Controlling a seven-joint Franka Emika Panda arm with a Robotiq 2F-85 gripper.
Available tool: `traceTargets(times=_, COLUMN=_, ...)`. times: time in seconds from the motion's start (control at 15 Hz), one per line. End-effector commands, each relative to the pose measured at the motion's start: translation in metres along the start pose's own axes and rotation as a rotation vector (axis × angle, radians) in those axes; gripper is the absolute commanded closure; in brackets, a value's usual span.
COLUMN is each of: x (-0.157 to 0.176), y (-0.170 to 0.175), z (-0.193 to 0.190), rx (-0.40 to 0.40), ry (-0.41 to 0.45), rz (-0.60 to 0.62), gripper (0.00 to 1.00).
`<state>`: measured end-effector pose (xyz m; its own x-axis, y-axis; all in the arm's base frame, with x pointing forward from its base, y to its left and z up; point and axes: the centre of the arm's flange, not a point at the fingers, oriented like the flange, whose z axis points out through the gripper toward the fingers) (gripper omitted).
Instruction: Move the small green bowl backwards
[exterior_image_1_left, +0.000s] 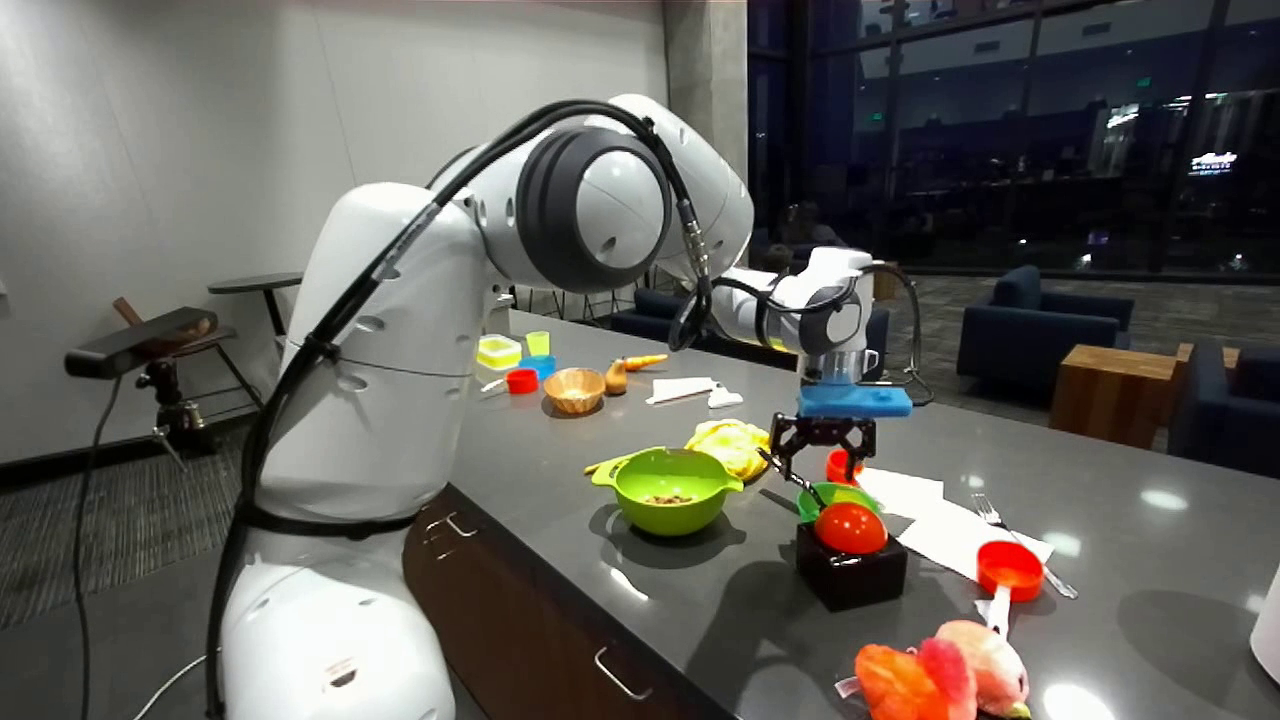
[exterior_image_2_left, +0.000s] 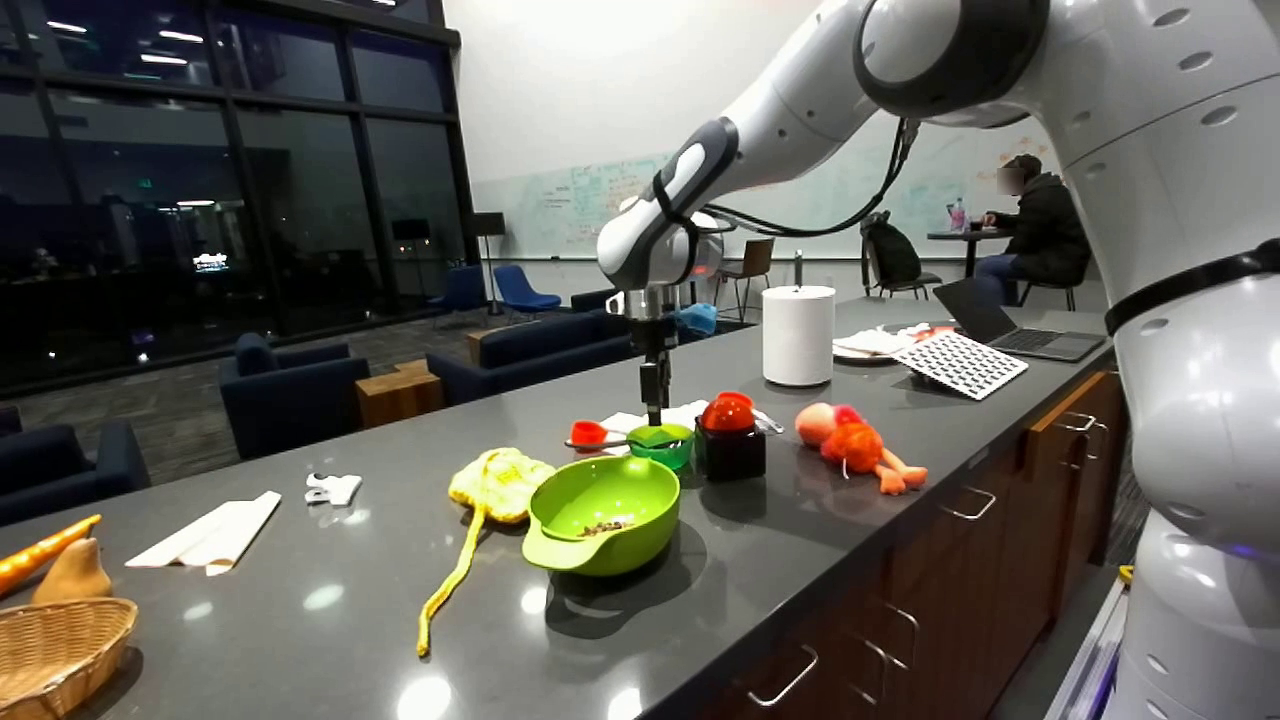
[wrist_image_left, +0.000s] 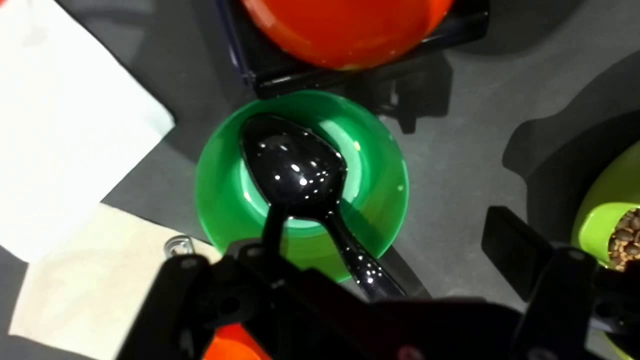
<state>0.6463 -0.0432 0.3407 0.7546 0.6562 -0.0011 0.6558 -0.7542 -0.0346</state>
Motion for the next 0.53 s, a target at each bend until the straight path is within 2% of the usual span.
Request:
traceTargets(times=0.0, x=0.018, y=0.029, z=-0.01, rx=-0.037, ry=-0.041, rz=-0.022, gripper=0.0)
traceTargets(times=0.47, x=0.035, y=0.07, z=0.015, rx=-0.048, ry=-0.072, rz=-0.015, gripper=0.0)
